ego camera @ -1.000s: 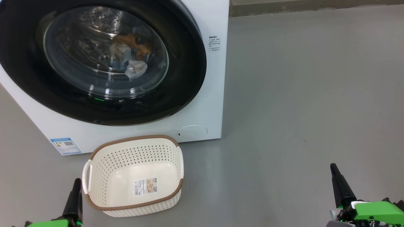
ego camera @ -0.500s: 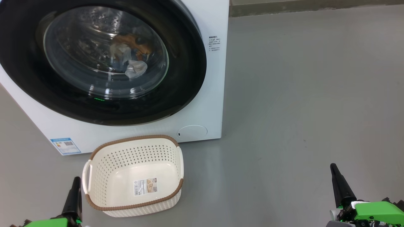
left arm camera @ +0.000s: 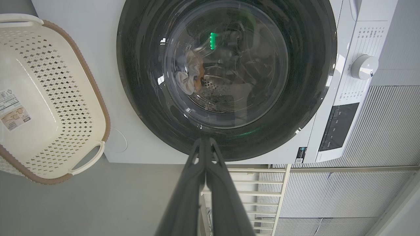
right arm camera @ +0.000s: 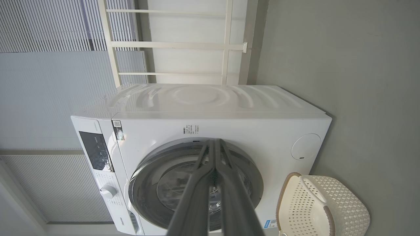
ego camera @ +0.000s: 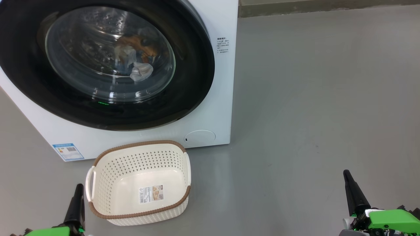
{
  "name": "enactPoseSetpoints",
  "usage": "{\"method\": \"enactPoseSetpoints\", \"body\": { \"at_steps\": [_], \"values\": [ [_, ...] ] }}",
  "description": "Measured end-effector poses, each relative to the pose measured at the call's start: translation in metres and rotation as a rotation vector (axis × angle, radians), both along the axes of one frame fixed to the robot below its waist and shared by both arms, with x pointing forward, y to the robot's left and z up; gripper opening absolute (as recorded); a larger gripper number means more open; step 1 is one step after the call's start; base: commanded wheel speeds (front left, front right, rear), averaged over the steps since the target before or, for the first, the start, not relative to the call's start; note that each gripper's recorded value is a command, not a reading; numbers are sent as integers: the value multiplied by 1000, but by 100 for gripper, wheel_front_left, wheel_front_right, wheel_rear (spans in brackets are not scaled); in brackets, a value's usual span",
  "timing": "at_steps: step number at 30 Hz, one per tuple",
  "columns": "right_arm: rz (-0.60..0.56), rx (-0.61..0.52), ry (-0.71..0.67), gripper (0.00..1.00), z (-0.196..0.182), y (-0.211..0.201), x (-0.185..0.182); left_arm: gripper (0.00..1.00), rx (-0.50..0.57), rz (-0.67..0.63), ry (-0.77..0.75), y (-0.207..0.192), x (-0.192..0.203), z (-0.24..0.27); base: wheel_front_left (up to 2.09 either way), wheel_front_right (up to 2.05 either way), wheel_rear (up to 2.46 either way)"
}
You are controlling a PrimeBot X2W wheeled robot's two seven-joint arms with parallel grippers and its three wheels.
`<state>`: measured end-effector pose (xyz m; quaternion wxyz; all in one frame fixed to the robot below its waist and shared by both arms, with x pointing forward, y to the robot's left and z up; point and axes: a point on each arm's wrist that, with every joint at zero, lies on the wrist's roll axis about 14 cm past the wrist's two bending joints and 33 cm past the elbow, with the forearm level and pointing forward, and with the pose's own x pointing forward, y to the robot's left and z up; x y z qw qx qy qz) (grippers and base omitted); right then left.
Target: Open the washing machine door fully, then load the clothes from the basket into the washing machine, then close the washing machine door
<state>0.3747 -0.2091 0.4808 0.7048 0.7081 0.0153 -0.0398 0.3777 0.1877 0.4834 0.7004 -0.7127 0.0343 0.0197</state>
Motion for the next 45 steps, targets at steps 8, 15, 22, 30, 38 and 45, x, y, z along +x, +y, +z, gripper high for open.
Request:
{"method": "enactPoseSetpoints", "body": {
  "at_steps": [8, 15, 22, 30, 38, 45],
  "values": [
    [0, 0, 0, 0, 0, 0, 0, 0, -3, -6, 0, -1, 0, 0, 0, 0, 0],
    [0, 0, 0, 0, 0, 0, 0, 0, -3, -5, 0, -1, 0, 0, 0, 0, 0],
    [0, 0, 0, 0, 0, 0, 0, 0, -3, -4, 0, -1, 0, 0, 0, 0, 0],
    [0, 0, 0, 0, 0, 0, 0, 0, -3, -4, 0, -1, 0, 0, 0, 0, 0],
    [0, 0, 0, 0, 0, 0, 0, 0, -4, -2, 0, 0, 0, 0, 0, 0, 0],
    [0, 0, 0, 0, 0, 0, 0, 0, -4, -1, 0, 0, 0, 0, 0, 0, 0]
  ]
}}
